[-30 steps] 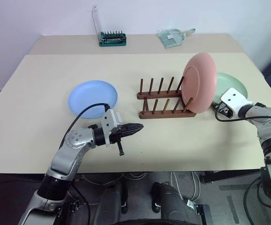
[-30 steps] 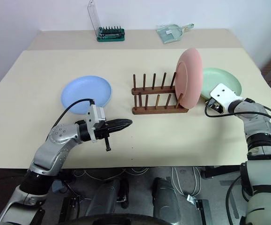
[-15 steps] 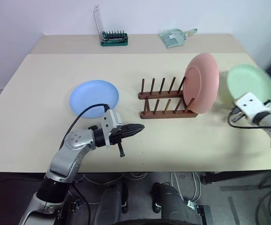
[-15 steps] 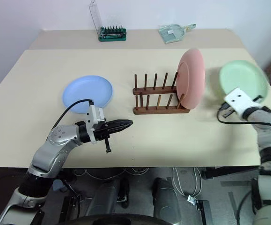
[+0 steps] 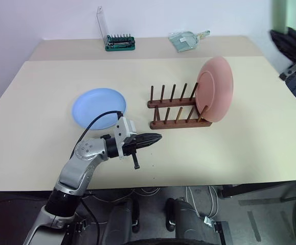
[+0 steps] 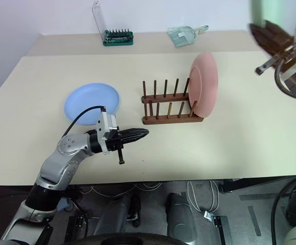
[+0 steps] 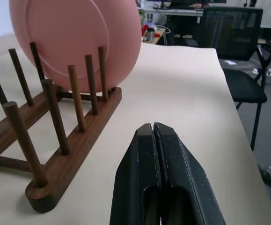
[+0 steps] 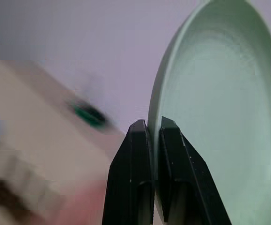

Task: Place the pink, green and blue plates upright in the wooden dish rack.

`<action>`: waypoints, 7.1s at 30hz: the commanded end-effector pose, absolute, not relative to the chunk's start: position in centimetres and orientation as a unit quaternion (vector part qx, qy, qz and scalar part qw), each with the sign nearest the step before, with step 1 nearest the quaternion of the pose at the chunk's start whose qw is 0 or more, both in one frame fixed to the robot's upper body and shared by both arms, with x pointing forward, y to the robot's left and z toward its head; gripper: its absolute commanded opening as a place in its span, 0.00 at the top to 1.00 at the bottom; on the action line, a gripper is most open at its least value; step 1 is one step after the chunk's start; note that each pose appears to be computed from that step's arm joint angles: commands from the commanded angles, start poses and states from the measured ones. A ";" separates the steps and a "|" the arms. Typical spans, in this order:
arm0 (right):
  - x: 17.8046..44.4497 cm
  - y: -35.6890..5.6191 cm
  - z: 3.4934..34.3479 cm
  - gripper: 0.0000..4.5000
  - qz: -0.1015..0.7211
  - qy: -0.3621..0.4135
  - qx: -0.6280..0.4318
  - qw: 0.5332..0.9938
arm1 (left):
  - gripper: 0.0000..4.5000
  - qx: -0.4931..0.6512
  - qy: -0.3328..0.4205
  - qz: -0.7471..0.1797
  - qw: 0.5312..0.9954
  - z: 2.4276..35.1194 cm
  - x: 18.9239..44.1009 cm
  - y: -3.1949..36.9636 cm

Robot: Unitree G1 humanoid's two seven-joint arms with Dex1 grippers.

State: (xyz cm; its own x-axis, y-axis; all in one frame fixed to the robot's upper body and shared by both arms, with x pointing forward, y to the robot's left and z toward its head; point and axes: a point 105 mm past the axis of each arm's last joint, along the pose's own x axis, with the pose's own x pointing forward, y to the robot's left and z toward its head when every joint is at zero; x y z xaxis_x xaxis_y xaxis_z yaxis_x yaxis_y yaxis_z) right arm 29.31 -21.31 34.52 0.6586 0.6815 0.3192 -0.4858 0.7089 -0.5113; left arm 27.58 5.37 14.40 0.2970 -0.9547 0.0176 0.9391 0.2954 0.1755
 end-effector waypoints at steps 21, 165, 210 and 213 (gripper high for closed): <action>28.6 -15.0 30.0 1.00 0.486 -0.119 0.235 0.833 | 1.00 0.066 -0.074 -0.577 0.811 14.5 27.0 5.9; 31.9 -1.5 26.7 1.00 0.406 -0.327 -0.449 0.726 | 0.01 -0.191 -0.364 0.016 0.911 37.9 31.2 21.7; 30.1 -6.1 29.7 1.00 0.441 -0.069 0.351 0.823 | 0.01 0.103 -0.021 -0.372 0.922 14.8 27.4 14.5; 30.4 -6.2 29.5 1.00 0.431 -0.063 0.362 0.824 | 0.01 0.105 -0.021 -0.373 0.922 14.8 27.4 14.4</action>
